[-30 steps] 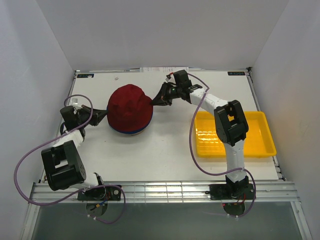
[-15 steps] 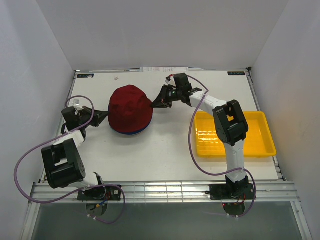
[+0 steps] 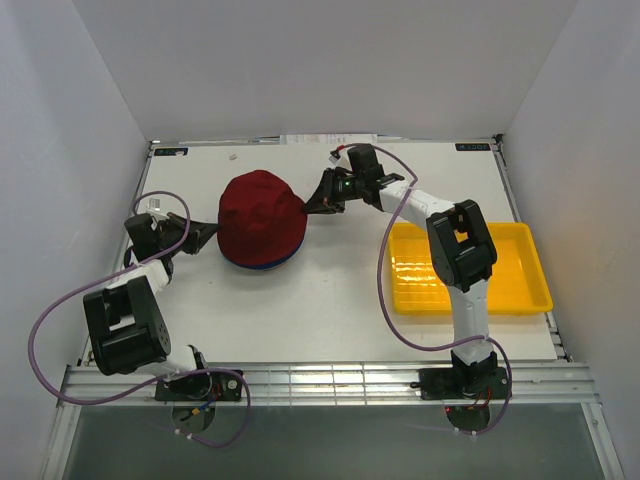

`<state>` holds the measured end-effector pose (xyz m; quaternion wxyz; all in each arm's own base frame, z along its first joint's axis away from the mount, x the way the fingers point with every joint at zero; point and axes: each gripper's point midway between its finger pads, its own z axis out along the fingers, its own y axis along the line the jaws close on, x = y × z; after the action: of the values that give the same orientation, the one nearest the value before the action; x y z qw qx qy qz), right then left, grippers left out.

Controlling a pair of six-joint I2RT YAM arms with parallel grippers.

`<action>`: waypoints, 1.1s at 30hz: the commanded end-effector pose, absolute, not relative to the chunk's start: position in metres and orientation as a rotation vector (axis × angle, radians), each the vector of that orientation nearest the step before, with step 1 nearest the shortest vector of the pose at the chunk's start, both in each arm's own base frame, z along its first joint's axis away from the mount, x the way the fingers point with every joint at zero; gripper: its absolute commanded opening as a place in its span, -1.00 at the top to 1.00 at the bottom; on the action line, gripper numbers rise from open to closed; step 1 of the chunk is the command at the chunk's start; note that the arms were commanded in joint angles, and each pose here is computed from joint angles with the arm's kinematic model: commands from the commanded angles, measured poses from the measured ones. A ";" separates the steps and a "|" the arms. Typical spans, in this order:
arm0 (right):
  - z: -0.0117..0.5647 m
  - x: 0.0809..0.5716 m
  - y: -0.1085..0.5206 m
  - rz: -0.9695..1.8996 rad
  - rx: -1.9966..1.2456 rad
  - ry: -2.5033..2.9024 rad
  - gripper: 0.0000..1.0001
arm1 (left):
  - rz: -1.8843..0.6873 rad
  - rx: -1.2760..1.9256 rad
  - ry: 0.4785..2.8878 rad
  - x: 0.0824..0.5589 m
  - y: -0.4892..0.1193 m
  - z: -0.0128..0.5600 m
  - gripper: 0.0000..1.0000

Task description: Stack the hats

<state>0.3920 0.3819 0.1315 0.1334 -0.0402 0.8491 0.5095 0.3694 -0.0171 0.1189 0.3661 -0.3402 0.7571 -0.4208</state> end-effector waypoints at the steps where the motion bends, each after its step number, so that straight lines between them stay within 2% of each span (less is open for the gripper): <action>1: 0.100 0.418 0.350 1.249 -0.039 2.526 0.82 | -0.849 -1.056 2.081 0.346 0.004 0.059 1.00; 3: 0.111 0.418 0.352 1.263 -0.050 2.504 0.74 | -0.844 -1.042 2.076 0.346 0.005 0.065 1.00; 6: 0.127 0.420 0.355 1.271 -0.064 2.483 0.49 | -0.842 -1.027 2.070 0.348 0.005 0.072 1.00; 7: 0.129 0.418 0.354 1.268 -0.058 2.491 0.29 | -0.849 -1.020 2.067 0.348 0.005 0.075 1.00; 10: 0.135 0.418 0.351 1.244 -0.038 2.491 0.04 | -0.863 -1.005 2.054 0.348 0.003 0.082 1.00; 18: 0.157 0.386 0.345 1.351 0.046 2.445 0.03 | -0.866 -0.963 2.040 0.347 0.002 0.098 1.00; 27: 0.193 0.334 0.376 1.510 0.036 2.349 0.03 | -0.870 -0.940 2.039 0.348 0.001 0.107 0.97; 33: 0.185 0.312 0.389 1.528 0.058 2.384 0.03 | -0.875 -0.955 2.065 0.340 -0.003 0.102 1.00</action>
<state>0.3120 0.3832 0.1691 0.1382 0.0102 0.8470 0.5132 0.3530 -0.0115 0.1187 0.3609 -0.3481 0.7802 -0.3740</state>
